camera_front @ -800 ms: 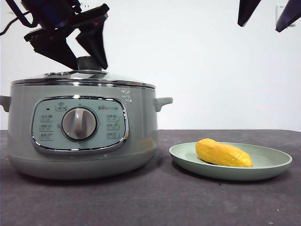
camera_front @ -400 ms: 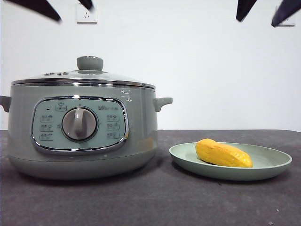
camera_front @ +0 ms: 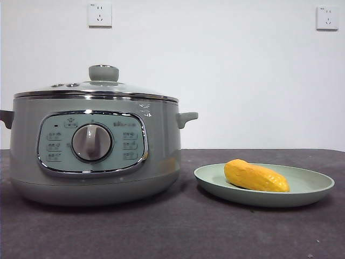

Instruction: Take the corn out from the steamer,put the corn on the plate,close the lid

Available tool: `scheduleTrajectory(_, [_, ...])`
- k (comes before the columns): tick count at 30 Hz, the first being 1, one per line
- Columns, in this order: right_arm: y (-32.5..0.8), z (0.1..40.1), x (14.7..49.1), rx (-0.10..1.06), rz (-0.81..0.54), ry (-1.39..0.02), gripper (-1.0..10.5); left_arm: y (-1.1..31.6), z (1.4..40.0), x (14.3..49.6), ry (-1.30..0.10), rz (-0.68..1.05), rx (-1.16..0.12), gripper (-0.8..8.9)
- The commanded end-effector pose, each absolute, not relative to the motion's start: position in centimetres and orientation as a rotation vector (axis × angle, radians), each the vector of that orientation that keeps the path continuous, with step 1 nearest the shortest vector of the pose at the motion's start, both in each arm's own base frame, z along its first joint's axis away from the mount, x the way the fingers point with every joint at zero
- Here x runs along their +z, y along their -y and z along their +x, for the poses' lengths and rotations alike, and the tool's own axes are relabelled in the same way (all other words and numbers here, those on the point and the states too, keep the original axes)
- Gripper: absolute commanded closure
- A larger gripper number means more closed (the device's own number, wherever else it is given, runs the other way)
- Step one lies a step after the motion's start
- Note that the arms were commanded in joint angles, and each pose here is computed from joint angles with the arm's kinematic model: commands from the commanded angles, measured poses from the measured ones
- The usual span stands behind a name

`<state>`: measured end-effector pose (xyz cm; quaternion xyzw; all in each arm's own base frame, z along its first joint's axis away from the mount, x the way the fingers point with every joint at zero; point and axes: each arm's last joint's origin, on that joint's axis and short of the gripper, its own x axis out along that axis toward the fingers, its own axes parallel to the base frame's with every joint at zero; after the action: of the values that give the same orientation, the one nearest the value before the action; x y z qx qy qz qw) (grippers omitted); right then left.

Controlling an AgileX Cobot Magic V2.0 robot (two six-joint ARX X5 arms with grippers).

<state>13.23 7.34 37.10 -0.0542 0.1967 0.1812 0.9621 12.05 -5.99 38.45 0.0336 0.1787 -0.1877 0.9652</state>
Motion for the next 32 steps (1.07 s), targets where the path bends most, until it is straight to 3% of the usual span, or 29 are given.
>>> scheduleTrajectory(1, [-6.8, 12.3, 35.4, 0.37, -0.101, -0.363, 9.6, 5.5, 11.1, 36.8, -0.345, 0.076, -0.357, 8.22])
scheduleTrajectory(12, [-5.5, 10.1, 29.6, 0.367, -0.057, -0.306, 9.6, 4.2, 9.2, 29.5, -0.307, 0.069, -0.294, 8.22])
scheduleTrajectory(20, [-5.6, 10.2, 29.2, 0.347, -0.004, -0.361, 9.4, 4.2, 9.0, 28.3, -0.437, 0.071, -0.281, 8.16])
scheduleTrajectory(32, [-5.5, 10.2, 28.9, 0.346, -0.014, -0.388, 9.4, 4.2, 9.1, 28.2, -0.444, 0.074, -0.28, 8.16])
